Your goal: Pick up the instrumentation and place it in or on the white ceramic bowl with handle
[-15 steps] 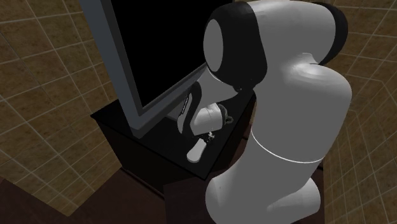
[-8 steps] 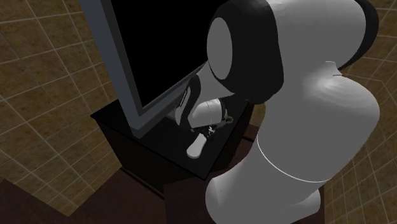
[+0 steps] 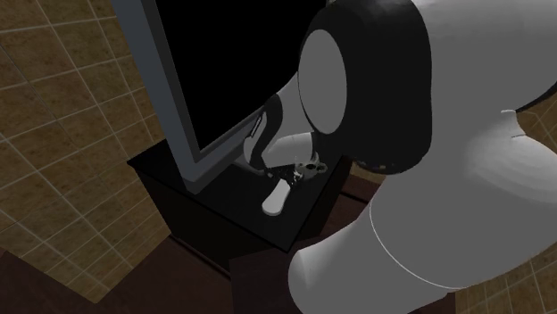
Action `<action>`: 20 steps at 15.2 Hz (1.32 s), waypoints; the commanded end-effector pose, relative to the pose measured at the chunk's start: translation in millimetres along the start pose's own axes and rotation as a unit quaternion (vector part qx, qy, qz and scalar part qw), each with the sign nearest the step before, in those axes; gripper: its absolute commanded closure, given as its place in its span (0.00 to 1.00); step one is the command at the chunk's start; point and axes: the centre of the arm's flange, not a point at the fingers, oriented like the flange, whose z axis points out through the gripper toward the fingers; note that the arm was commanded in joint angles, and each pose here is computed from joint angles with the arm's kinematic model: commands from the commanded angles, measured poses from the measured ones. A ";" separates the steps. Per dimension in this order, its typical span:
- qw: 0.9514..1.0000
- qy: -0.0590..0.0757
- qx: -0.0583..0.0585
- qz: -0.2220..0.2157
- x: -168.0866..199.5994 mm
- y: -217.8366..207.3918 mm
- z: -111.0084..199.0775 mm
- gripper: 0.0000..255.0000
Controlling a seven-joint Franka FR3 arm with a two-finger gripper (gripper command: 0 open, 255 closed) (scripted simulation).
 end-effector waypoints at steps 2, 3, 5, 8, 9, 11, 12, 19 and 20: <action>1.000 0.000 0.000 0.000 -1.0 -1.1 -17.0 1.00; 1.000 0.000 0.000 0.000 -1.1 -1.2 -22.3 1.00; 1.000 0.000 0.000 0.000 -1.2 -1.4 -32.8 1.00; 1.000 0.000 0.000 0.000 -1.3 -1.7 -48.7 1.00; 1.000 0.000 0.000 0.000 -1.3 -1.7 -54.0 1.00; 1.000 0.000 0.000 0.000 -1.4 -1.9 -64.5 1.00; 1.000 0.000 0.000 0.000 -1.5 -2.0 -69.8 1.00; 1.000 0.000 0.000 0.000 51.2 -4.1 -84.4 1.00; 1.000 0.000 0.000 0.000 64.3 -4.6 -85.0 1.00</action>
